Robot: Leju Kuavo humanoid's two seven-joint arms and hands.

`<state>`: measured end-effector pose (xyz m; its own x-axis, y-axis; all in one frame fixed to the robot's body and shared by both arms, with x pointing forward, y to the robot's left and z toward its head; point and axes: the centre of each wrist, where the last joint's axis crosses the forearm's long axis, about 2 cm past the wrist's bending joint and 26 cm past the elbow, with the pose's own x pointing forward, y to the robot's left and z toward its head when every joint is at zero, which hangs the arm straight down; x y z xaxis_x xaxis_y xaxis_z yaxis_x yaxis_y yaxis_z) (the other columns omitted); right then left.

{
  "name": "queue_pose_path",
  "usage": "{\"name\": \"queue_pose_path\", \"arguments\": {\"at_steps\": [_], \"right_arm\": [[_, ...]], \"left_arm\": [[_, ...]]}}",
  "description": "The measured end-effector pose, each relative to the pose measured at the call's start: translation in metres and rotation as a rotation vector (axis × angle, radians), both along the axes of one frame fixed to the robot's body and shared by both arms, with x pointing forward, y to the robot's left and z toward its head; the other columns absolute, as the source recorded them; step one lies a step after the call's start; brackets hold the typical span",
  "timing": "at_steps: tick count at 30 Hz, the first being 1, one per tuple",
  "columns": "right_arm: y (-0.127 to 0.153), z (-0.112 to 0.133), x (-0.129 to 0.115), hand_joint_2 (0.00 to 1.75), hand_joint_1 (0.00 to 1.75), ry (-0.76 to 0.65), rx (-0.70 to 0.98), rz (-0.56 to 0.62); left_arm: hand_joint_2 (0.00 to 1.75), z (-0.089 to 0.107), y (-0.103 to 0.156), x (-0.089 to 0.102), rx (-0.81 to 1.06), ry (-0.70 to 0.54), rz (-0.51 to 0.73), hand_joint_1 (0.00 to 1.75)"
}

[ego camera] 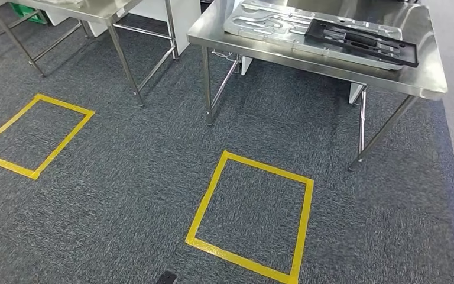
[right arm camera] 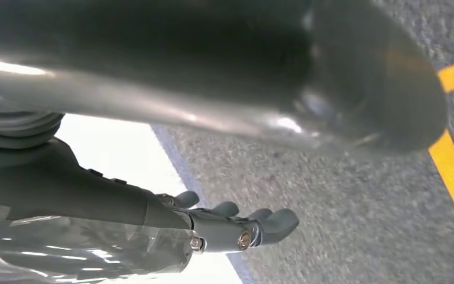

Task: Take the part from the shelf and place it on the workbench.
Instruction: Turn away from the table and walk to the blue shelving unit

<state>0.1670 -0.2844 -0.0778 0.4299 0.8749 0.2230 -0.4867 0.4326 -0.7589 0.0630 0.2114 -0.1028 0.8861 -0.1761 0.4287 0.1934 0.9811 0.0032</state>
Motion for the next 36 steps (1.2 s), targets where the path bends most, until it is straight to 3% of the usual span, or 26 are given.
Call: {"name": "queue_pose_path", "arguments": {"at_steps": [7,27,36], "right_arm": [[0.0,-0.002,-0.005,0.0,0.0,0.02,0.008,0.019],[0.023,0.005,0.011,0.0,0.0,0.014,-0.03,0.076],[0.026,-0.004,-0.014,0.0,0.0,0.038,-0.075,-0.007]], "left_arm": [[0.0,0.0,0.0,-0.003,0.011,0.004,0.003,0.0],[0.0,-0.005,0.024,-0.015,0.131,0.049,0.142,0.0],[0.0,-0.005,0.033,-0.014,0.154,-0.008,0.184,0.0]]}}
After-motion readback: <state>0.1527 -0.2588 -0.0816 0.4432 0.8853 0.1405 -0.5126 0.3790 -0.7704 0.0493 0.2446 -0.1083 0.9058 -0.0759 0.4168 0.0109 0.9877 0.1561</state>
